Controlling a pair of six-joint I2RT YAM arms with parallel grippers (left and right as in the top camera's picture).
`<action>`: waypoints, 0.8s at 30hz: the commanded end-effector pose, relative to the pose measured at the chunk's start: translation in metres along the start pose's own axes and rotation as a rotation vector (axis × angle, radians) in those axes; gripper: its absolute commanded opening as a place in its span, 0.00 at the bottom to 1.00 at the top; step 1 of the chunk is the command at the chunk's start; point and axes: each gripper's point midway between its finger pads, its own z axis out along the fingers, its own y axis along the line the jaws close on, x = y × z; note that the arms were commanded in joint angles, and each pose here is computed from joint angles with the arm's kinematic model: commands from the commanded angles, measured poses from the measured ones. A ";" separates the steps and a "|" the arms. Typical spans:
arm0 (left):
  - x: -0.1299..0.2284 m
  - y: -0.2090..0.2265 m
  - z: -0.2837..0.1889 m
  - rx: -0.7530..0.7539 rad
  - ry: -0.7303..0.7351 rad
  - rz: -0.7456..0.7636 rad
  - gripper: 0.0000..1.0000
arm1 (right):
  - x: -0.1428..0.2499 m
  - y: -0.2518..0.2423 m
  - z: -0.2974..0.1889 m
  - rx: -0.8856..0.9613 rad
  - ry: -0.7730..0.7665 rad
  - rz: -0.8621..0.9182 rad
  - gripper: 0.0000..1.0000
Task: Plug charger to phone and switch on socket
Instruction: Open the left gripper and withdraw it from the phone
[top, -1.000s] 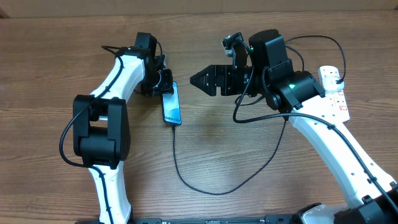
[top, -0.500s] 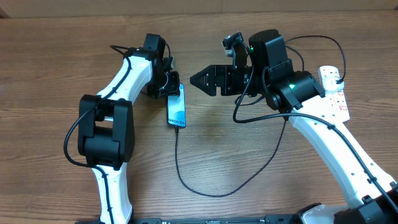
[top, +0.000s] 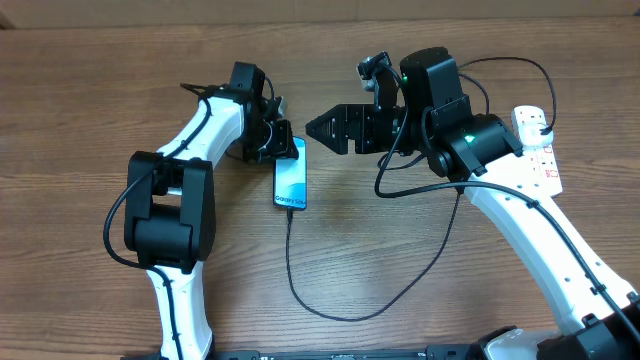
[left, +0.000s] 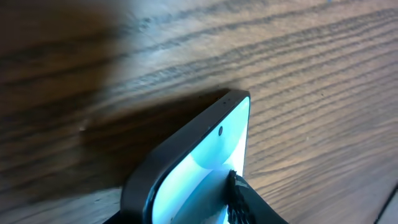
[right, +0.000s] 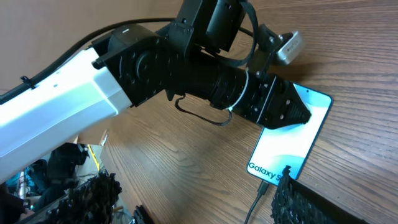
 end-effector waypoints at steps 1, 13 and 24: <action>0.013 0.004 0.008 -0.011 0.032 -0.014 0.35 | -0.005 0.005 -0.005 0.001 -0.023 -0.018 0.83; 0.011 0.007 0.009 -0.025 0.023 -0.012 0.47 | -0.005 0.005 -0.005 0.001 -0.023 -0.018 0.83; 0.011 0.009 0.009 -0.037 0.021 -0.011 0.66 | -0.005 0.005 -0.005 0.001 -0.023 -0.018 0.83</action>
